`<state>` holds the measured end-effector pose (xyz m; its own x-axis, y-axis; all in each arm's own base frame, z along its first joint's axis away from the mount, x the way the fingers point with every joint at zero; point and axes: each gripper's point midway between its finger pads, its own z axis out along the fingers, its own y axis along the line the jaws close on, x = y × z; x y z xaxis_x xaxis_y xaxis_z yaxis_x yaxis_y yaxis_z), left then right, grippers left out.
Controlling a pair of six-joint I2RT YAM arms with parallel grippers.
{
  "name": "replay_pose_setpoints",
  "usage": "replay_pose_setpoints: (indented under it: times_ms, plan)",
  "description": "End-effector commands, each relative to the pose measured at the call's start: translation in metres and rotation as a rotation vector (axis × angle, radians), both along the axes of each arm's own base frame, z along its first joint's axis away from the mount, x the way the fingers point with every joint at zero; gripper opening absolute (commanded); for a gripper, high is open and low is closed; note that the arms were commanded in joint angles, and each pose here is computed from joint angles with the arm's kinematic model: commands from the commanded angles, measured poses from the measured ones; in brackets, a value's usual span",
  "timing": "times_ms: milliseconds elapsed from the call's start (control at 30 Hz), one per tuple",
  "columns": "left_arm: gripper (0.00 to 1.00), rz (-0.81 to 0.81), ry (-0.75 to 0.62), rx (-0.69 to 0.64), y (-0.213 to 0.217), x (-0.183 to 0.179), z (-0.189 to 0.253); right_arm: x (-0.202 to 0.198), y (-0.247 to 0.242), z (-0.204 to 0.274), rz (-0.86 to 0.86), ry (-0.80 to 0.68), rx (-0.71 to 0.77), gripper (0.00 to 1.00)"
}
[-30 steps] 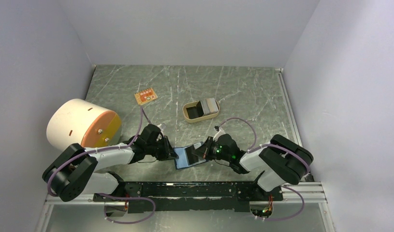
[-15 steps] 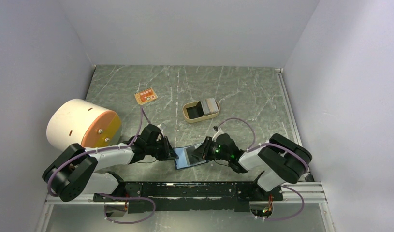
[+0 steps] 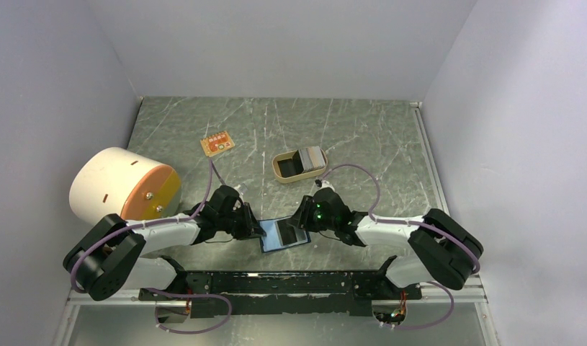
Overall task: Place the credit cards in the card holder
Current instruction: Insert the credit card into the card holder.
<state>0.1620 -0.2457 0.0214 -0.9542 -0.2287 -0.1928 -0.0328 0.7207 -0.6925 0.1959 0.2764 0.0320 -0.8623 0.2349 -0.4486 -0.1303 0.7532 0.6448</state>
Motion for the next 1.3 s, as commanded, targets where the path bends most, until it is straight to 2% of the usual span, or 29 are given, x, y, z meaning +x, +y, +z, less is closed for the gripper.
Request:
replay_pose_setpoints:
  times_ms: [0,467,833,1267]
  plan:
    - [0.21,-0.007,-0.002,-0.027,-0.003,0.0,0.003,-0.012,-0.017,-0.018,0.007,0.028,-0.118,0.39]
    - [0.23,-0.018,-0.012,-0.058,-0.007,0.0,0.008,-0.023,0.026,-0.012,0.114,0.014,-0.001,0.37]
    - [0.26,-0.031,-0.023,-0.083,-0.011,0.0,0.012,-0.028,0.038,-0.005,0.141,0.005,0.1,0.35]
    - [0.3,-0.062,-0.061,-0.142,-0.017,0.0,0.028,-0.032,0.045,0.0,0.159,0.004,0.175,0.23]
